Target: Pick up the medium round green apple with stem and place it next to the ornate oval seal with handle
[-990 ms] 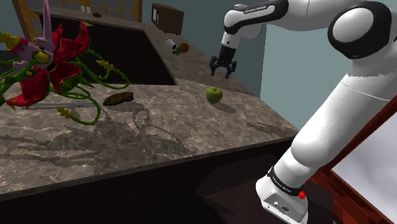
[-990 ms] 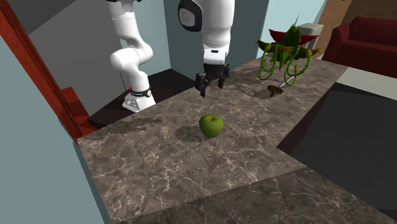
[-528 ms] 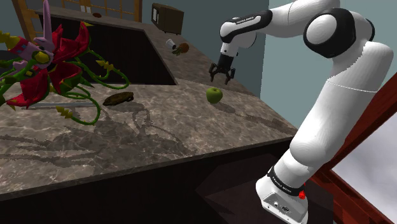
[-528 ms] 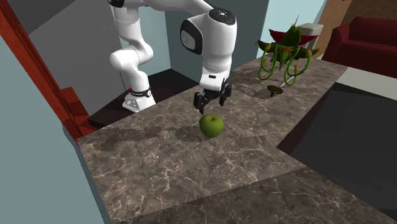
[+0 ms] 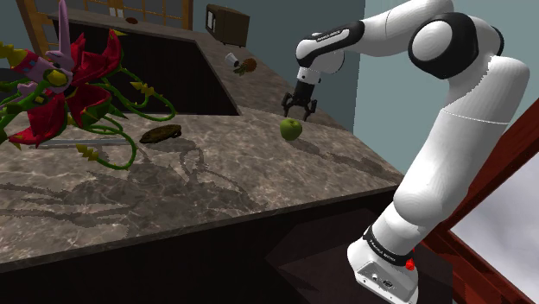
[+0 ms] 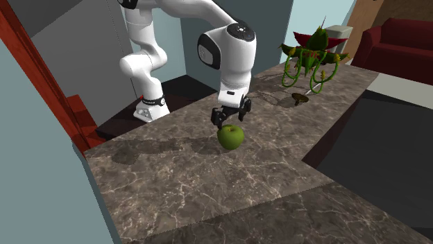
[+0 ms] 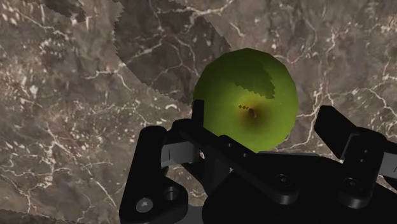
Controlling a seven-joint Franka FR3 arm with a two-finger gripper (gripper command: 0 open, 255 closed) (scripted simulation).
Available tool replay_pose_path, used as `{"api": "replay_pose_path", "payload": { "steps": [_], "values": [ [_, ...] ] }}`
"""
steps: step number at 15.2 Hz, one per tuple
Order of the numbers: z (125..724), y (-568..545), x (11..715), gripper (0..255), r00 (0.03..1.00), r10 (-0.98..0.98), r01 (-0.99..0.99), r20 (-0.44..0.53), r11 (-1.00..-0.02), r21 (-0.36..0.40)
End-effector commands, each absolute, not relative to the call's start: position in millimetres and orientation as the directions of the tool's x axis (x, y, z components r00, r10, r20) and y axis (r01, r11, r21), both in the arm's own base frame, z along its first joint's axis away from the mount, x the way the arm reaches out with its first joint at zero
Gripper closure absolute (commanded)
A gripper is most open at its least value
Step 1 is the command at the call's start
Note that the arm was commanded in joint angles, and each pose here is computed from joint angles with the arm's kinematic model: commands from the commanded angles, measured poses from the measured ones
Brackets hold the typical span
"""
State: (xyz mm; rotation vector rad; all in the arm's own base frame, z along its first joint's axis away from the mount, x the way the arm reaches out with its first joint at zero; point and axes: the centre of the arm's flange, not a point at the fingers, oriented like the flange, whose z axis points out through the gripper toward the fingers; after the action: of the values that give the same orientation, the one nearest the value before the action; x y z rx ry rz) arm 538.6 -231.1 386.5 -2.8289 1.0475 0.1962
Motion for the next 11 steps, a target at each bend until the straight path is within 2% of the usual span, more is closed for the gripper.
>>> {"api": "replay_pose_path", "payload": {
  "steps": [1, 4, 5, 11],
  "values": [
    [386.2, -230.9, 538.2, 0, 0.752, -0.639, -0.654, -0.162, -0.754, -0.066],
    [386.2, -230.9, 538.2, 0, 0.752, -0.639, -0.654, -0.162, -0.754, -0.066],
    [386.2, -230.9, 538.2, 255, 0.752, -0.639, -0.654, -0.162, -0.754, -0.066],
    [386.2, -230.9, 538.2, 255, 0.752, -0.639, -0.654, -0.162, -0.754, -0.066]
  ]
}}
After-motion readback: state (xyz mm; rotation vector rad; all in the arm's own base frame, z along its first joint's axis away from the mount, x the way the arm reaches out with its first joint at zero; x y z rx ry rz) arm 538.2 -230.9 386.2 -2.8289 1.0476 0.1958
